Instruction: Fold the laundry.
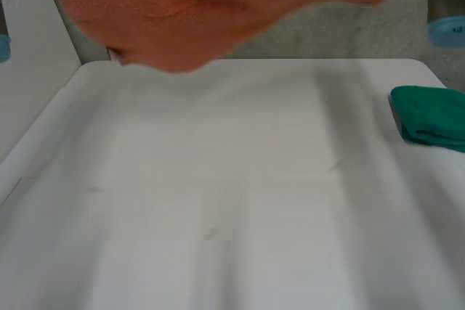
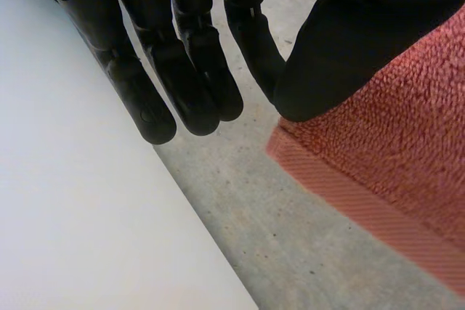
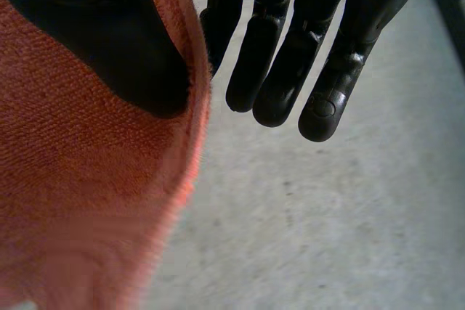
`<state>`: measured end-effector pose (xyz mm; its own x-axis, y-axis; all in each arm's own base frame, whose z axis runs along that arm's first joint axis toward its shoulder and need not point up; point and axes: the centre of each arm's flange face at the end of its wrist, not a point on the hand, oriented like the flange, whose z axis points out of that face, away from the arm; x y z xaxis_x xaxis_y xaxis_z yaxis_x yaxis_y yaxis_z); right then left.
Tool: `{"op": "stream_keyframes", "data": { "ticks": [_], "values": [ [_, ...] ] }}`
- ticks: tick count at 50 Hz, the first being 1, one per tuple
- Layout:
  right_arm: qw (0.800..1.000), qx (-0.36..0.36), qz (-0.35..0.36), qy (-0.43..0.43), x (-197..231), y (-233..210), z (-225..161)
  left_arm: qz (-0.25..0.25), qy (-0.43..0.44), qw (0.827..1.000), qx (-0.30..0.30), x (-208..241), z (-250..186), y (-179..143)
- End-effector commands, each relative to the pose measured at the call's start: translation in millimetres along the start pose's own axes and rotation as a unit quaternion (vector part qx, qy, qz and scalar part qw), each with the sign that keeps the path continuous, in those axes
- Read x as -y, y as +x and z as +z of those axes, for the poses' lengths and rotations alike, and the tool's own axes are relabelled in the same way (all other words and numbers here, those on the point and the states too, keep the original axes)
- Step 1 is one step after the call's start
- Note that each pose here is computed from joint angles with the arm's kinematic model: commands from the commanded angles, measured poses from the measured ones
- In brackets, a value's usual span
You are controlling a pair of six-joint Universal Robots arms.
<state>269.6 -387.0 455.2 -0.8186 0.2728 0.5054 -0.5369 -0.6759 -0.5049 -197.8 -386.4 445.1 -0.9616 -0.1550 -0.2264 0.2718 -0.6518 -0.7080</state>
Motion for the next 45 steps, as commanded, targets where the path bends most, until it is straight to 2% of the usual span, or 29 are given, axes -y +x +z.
{"op": "stream_keyframes", "data": {
  "ticks": [1, 5, 9, 10, 13, 14, 19, 22, 24, 31, 33, 36, 41, 44, 45],
  "values": [
    [0.988, 0.124, -0.005, -0.088, -38, -37, -58, 0.008, -0.097, 0.992, -0.076, -51, -47, 27],
    [0.969, 0.203, -0.004, -0.138, -60, -62, -107, 0.01, -0.16, 0.978, -0.135, -85, -88, 41],
    [0.94, 0.287, 0.005, -0.185, -81, -91, -161, 0.015, -0.233, 0.957, -0.174, -119, -134, 49],
    [0.926, 0.319, 0.009, -0.203, -89, -101, -184, 0.016, -0.246, 0.953, -0.178, -123, -142, 49],
    [0.904, 0.36, 0.014, -0.231, -101, -116, -215, 0.019, -0.293, 0.937, -0.188, -142, -170, 45],
    [0.89, 0.381, 0.013, -0.249, -109, -123, -233, 0.021, -0.303, 0.934, -0.188, -146, -175, 43],
    [0.865, 0.414, 0.02, -0.283, -117, -130, -266, 0.027, -0.351, 0.915, -0.198, -158, -205, 36],
    [0.854, 0.426, 0.037, -0.298, -119, -130, -280, 0.026, -0.349, 0.916, -0.197, -153, -206, 32],
    [0.851, 0.421, 0.053, -0.311, -122, -128, -283, 0.027, -0.34, 0.921, -0.189, -147, -202, 25],
    [0.838, 0.321, 0.202, -0.392, -140, -101, -268, 0.022, -0.322, 0.929, -0.183, -129, -198, 12],
    [0.826, 0.296, 0.247, -0.411, -146, -97, -266, 0.017, -0.318, 0.928, -0.194, -125, -200, 14],
    [0.818, 0.305, 0.257, -0.415, -145, -96, -268, 0.007, -0.315, 0.924, -0.217, -125, -207, 20],
    [0.817, 0.338, 0.228, -0.407, -136, -94, -269, -0.009, -0.312, 0.915, -0.257, -132, -213, 30],
    [0.833, 0.35, 0.213, -0.371, -107, -84, -253, -0.023, -0.329, 0.901, -0.281, -150, -223, 40],
    [0.846, 0.35, 0.21, -0.342, -85, -76, -240, -0.027, -0.336, 0.896, -0.288, -156, -226, 44]
  ]
}}
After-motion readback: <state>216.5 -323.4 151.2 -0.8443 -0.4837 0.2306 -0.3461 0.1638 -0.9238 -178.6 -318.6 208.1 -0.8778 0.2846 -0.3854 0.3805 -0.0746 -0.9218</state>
